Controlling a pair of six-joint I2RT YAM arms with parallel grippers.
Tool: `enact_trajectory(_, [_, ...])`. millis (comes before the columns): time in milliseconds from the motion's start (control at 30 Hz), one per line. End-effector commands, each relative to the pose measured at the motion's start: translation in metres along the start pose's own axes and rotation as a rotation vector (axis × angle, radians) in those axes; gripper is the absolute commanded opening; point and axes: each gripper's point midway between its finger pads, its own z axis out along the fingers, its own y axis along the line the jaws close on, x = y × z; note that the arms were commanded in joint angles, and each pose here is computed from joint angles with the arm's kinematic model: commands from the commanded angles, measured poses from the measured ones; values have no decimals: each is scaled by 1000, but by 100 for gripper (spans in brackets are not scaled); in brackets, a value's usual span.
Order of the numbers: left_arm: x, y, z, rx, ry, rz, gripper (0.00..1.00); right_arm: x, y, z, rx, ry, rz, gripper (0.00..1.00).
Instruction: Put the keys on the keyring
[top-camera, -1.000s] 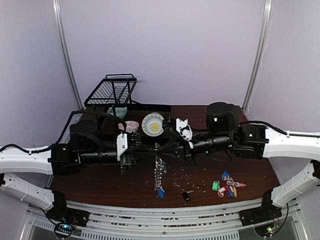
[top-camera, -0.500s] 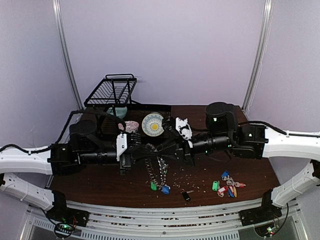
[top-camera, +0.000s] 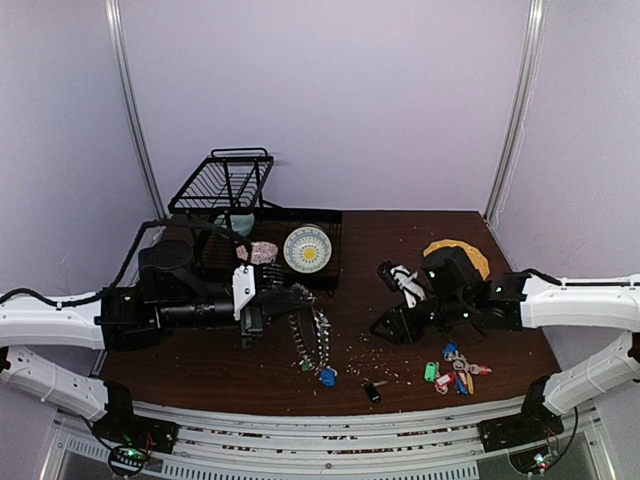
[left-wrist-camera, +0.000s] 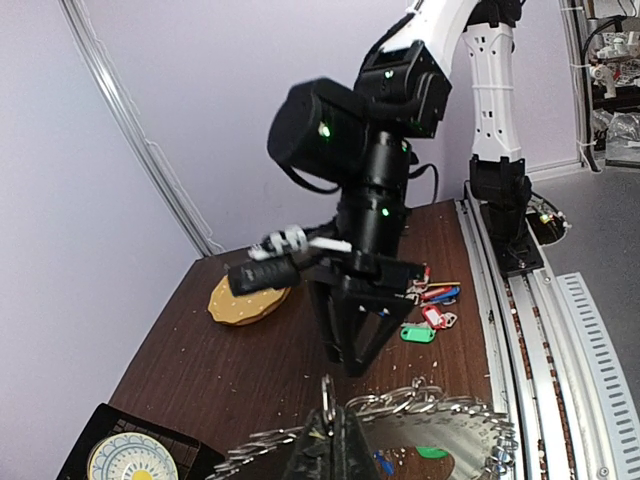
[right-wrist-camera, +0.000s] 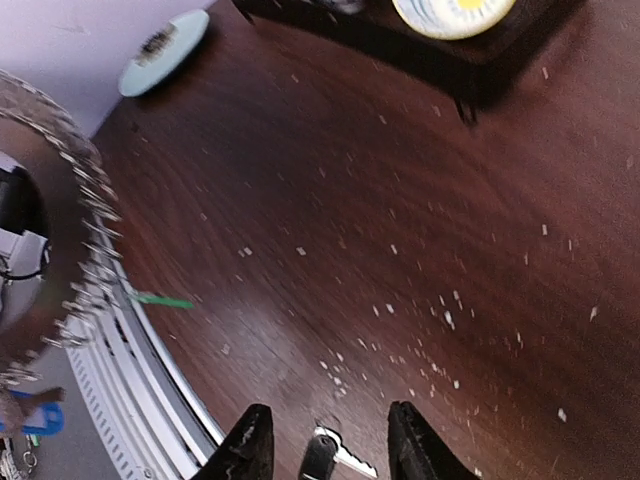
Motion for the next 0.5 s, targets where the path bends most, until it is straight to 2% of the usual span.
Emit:
enact_trajectory(0, [-36,10,-8,-38,-106,33,0,59,-17,21,81,138,201,42])
enact_trajectory(167, [-36,9,-8,-34,-106,35,0,88,0,46,20,215,179,46])
enact_trajectory(467, [-34,7,-7,-28,-99,39,0,115,-6,74,18,330,121,36])
